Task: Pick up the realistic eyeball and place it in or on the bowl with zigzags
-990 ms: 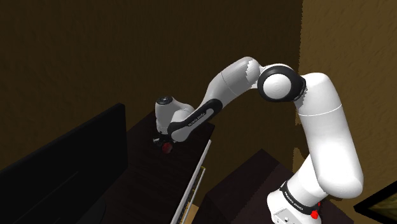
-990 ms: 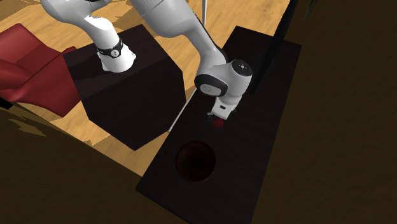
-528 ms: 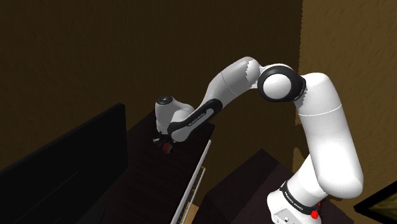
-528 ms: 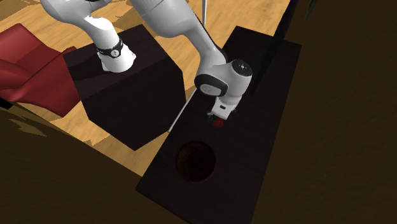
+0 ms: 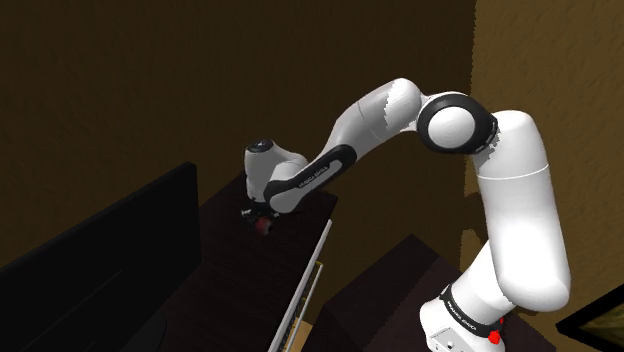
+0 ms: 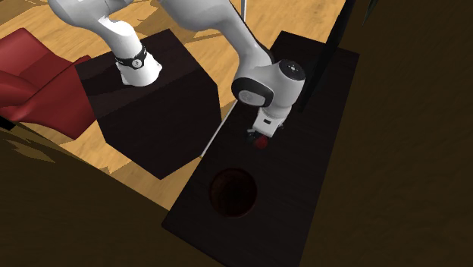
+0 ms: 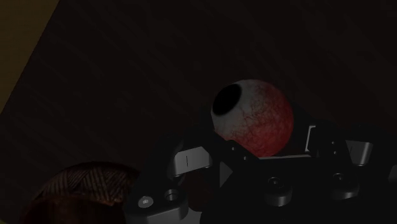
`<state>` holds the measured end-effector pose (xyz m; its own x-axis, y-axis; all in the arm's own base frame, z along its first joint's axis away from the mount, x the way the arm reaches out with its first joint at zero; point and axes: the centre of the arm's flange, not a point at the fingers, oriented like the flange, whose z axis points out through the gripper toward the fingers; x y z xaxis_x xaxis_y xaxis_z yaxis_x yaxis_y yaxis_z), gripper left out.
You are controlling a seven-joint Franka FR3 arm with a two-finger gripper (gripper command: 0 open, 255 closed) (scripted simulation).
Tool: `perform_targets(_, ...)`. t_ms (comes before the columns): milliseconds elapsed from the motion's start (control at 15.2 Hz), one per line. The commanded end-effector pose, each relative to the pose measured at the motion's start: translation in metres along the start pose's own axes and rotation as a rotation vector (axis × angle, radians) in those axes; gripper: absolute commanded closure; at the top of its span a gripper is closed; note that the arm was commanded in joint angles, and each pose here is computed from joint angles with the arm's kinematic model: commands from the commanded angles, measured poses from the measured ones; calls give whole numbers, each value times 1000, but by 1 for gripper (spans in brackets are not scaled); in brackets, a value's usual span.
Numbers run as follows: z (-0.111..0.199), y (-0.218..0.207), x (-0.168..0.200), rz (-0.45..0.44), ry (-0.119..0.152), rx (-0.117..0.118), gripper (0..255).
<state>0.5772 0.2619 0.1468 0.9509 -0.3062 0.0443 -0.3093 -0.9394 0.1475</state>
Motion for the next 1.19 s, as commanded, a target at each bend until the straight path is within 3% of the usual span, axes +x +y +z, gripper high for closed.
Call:
perform_targets(0, -11, 2, 0, 0, 0, 0, 255)
perform_targets(1122, -99, 15, 4, 0, 0, 0, 255)
